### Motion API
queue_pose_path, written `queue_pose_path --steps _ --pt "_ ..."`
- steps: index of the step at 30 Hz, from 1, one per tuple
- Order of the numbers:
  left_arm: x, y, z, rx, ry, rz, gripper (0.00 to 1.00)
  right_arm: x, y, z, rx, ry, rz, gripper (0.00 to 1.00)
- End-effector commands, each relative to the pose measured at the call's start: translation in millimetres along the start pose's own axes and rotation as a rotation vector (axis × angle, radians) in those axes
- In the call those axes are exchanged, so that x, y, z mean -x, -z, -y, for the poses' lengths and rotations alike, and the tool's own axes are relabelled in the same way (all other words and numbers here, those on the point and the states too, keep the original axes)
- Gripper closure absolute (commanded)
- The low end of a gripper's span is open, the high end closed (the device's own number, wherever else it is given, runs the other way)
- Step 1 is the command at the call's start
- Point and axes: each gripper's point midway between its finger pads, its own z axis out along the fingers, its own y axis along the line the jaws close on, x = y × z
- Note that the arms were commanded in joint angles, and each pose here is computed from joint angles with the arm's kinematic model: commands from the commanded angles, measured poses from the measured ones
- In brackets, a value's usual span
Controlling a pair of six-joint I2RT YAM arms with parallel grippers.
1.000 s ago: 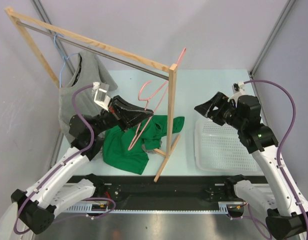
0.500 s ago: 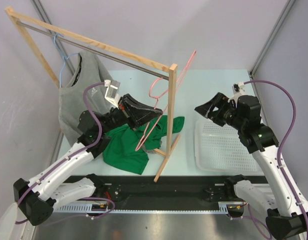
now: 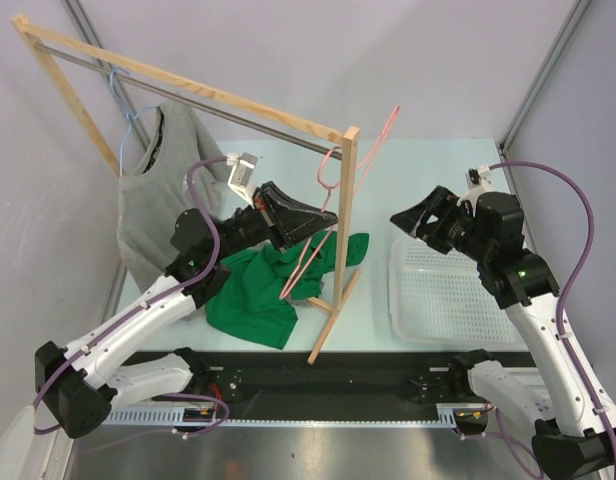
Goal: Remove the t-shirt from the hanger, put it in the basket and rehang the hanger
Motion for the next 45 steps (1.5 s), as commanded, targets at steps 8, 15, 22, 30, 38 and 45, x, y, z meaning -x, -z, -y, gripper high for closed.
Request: queue_pose_path --steps 8,15,22,30,38,45 --pt "8 2 6 0.054 -0.03 0.008 0.85 14 11 -13 0.033 0.028 0.051 0.24" --pt "9 14 10 0.094 -0.072 -0.005 0.53 12 13 -11 0.029 0.031 0.055 0.24" --pt "22 36 21 0.164 -0.166 0.011 0.0 5 10 -3 0.014 0.027 0.039 0.24" --pt "55 75 28 0.366 -0.241 0.1 0.0 -11 -8 24 -0.042 0.02 0.015 0.22" --pt "88 161 21 0.648 -0.261 0.412 0.05 -39 -63 16 0.021 0.154 -0.068 0.09" --pt "84 192 24 0.725 -0.312 0.41 0.06 -83 -140 8 0.115 0.281 -0.212 0.0"
